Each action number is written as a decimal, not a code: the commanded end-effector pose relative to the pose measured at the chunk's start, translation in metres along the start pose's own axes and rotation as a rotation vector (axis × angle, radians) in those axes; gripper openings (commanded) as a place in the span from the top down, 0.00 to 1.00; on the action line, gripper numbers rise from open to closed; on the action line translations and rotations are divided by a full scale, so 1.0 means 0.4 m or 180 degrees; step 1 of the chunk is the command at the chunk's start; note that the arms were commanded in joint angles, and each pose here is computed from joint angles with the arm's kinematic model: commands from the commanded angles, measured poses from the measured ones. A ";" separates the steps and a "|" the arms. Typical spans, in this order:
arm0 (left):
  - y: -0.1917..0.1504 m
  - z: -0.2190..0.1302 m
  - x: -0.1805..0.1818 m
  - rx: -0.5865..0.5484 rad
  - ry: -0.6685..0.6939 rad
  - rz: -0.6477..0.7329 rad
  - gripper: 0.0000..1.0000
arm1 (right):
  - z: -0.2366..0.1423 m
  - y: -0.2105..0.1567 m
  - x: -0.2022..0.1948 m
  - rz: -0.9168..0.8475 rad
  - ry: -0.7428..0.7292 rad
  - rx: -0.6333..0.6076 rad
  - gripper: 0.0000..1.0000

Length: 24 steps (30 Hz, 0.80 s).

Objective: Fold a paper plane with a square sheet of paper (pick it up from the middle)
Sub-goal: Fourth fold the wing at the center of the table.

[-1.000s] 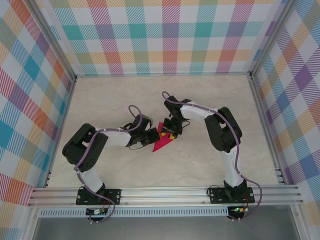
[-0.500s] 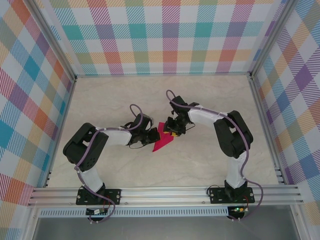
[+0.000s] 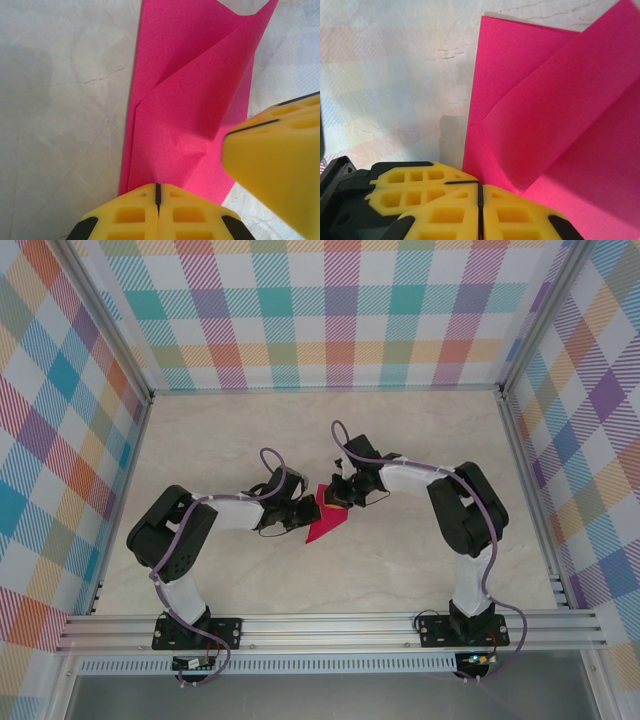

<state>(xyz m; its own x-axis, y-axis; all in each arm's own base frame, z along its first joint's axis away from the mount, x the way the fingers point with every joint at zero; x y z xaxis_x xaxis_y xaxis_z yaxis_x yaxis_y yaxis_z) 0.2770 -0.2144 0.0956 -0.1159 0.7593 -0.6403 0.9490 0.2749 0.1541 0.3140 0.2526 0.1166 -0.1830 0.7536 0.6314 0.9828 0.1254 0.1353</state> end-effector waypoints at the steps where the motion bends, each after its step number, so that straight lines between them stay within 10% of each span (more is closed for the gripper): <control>1: -0.021 0.016 0.065 0.0160 0.0436 -0.0132 1.00 | 0.027 -0.014 -0.012 -0.0084 0.0098 0.0125 0.92; 24: -0.024 0.017 0.072 0.0178 0.0513 -0.0165 1.00 | 0.041 -0.018 -0.031 -0.0077 0.0000 0.0146 0.93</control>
<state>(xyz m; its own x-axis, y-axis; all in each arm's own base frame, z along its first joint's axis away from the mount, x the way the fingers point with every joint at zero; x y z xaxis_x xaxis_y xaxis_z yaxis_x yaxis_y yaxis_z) 0.2770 -0.2142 0.0956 -0.1194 0.7621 -0.6364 0.9489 0.2762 0.1526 0.3075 0.2497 0.0989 -0.1782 0.7545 0.6316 0.9839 0.1453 0.1040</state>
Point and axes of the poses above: each hand's point on the last joint's axis, 136 mm out from that joint toward the fingers, its own z axis out along the fingers, its own x axis along the line the jaws close on, y = z × x, the point moved 10 cm from there along -z, back along the fingers, and after that the axes turned 7 degrees about -z, right-handed, at the moved point
